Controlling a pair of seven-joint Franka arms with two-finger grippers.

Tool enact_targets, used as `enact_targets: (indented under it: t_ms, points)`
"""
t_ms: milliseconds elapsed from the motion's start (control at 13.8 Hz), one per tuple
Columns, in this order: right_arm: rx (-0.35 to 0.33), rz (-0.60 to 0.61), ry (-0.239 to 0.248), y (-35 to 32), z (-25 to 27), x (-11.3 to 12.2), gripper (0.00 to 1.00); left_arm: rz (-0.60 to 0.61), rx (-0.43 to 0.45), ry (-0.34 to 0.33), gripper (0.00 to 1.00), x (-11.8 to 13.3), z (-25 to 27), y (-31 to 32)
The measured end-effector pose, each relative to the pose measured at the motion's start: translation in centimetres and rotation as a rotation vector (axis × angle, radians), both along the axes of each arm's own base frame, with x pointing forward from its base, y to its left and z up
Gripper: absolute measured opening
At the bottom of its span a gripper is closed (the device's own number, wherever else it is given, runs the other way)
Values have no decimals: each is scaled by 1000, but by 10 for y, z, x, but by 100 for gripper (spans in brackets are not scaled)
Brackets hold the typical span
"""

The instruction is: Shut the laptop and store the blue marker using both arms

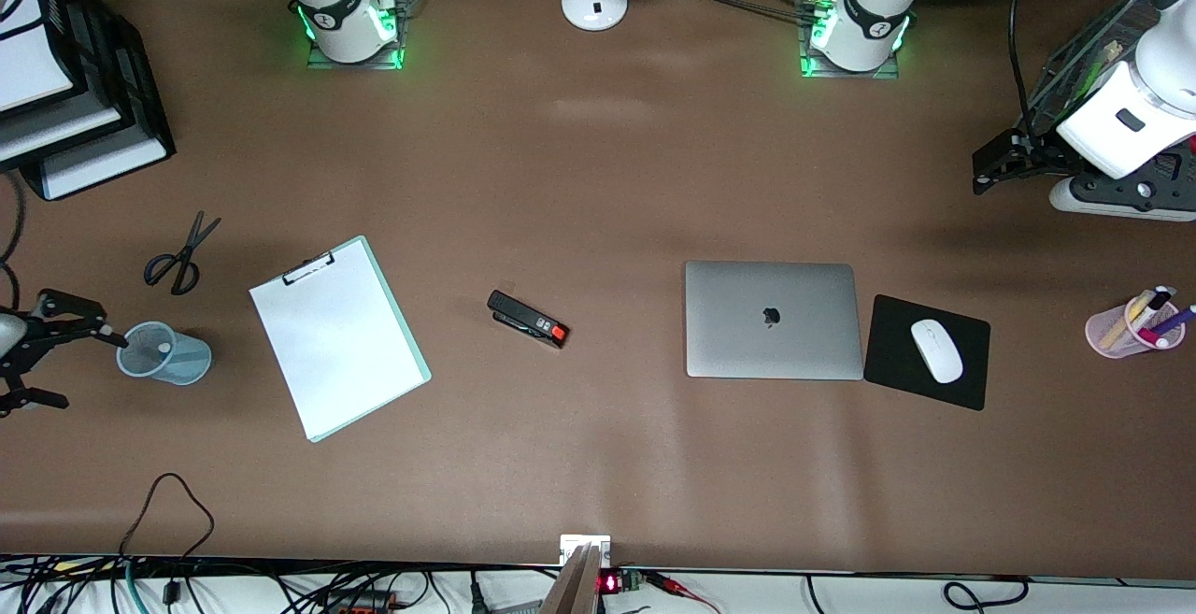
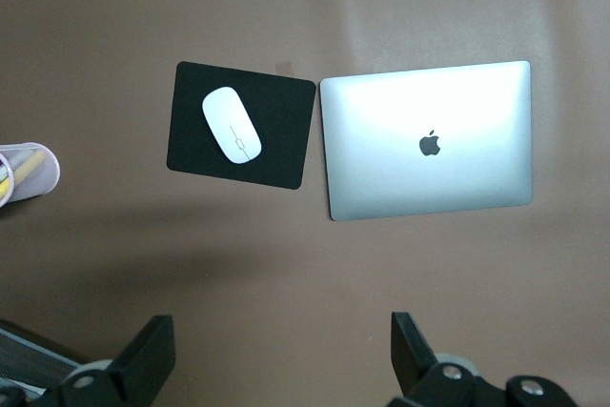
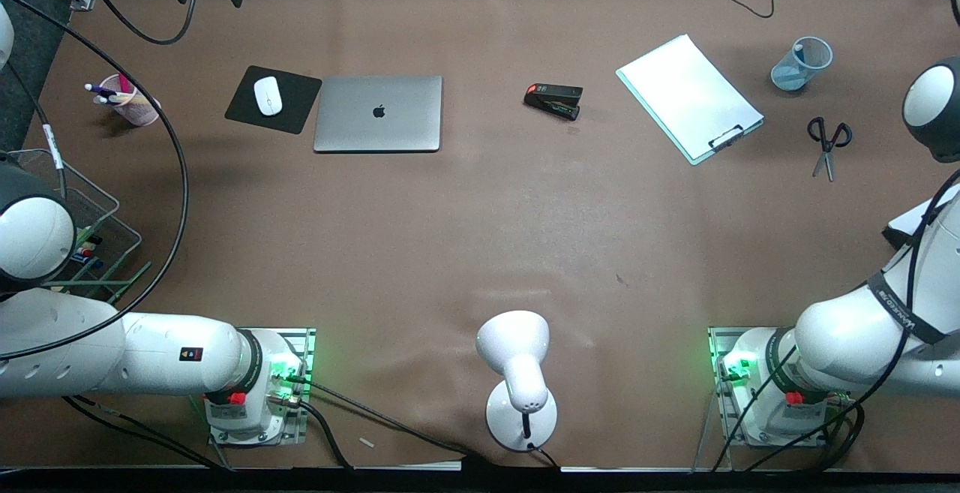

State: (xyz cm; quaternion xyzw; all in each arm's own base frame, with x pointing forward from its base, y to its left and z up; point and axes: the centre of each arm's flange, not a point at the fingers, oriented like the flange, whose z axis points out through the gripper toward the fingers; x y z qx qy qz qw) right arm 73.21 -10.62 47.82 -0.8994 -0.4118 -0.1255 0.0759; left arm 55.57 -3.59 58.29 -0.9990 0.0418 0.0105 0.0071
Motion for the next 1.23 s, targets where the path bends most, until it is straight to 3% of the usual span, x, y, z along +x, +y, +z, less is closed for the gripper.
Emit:
enact_targets:
  t_ms: [289,651,940,1230]
  points:
    - [-43,-145,46,48,22,-2,100,0,-1,4,100,0,-1,0]
    - [-77,-413,176,95,37,-17,100,0,-1,5,100,0,-1,0]
    - [-144,-610,239,138,68,-45,100,0,-1,6,100,0,-1,0]
    - [-195,-742,264,163,88,-84,100,1,-1,6,100,0,-2,0]
